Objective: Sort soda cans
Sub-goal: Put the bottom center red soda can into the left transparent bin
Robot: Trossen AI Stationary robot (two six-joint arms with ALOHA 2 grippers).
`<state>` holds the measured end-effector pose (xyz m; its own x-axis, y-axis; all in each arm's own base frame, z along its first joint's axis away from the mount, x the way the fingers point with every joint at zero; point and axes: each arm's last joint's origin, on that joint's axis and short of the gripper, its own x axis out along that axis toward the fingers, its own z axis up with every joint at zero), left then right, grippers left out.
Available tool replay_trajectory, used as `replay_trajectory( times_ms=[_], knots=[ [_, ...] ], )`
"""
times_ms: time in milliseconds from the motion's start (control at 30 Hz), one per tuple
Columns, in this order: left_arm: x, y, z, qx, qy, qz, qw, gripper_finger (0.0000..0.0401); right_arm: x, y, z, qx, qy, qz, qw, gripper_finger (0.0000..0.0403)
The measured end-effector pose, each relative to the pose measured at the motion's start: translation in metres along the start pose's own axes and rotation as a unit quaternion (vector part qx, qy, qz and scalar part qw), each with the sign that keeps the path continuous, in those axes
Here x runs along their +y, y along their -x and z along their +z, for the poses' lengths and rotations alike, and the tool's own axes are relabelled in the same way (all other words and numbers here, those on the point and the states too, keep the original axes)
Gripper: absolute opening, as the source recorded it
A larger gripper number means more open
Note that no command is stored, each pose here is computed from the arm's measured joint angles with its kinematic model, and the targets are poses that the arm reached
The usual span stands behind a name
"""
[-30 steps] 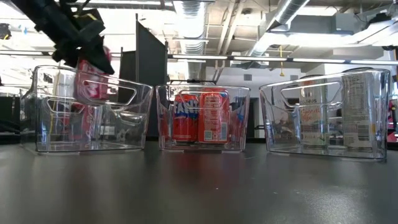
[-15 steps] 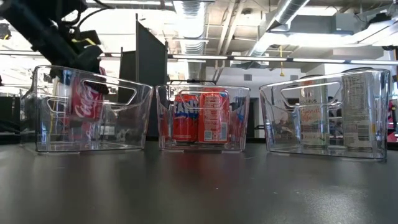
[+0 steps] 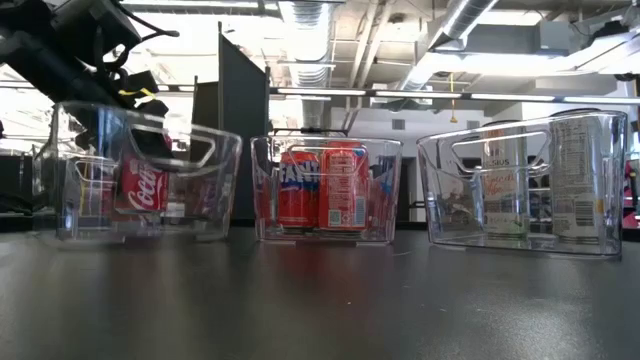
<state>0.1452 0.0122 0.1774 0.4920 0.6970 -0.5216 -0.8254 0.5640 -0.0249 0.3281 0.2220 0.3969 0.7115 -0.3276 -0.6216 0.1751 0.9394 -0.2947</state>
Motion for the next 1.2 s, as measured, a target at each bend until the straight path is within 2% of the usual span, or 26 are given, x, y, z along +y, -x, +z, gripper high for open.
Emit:
replay_trajectory(
  times_ms=[433, 667, 1200],
  knots=[
    [0.0005, -0.0014, -0.0024, 0.01, -0.007, -0.006, 1.0, 0.0287, -0.0011, -0.0018, 0.0024, -0.006, -0.009, 0.001, 1.0, 0.0388],
    [0.0002, -0.0012, -0.0013, 0.003, -0.009, -0.004, 1.0, 0.033, -0.0009, -0.0018, 0.0024, -0.006, -0.01, 0.001, 1.0, 0.0388],
    [-0.0034, -0.0002, 0.0046, -0.022, -0.03, -0.018, 0.999, 0.0338, -0.0006, -0.0017, 0.0031, -0.009, -0.013, 0.003, 1.0, 0.0388]
  ],
)
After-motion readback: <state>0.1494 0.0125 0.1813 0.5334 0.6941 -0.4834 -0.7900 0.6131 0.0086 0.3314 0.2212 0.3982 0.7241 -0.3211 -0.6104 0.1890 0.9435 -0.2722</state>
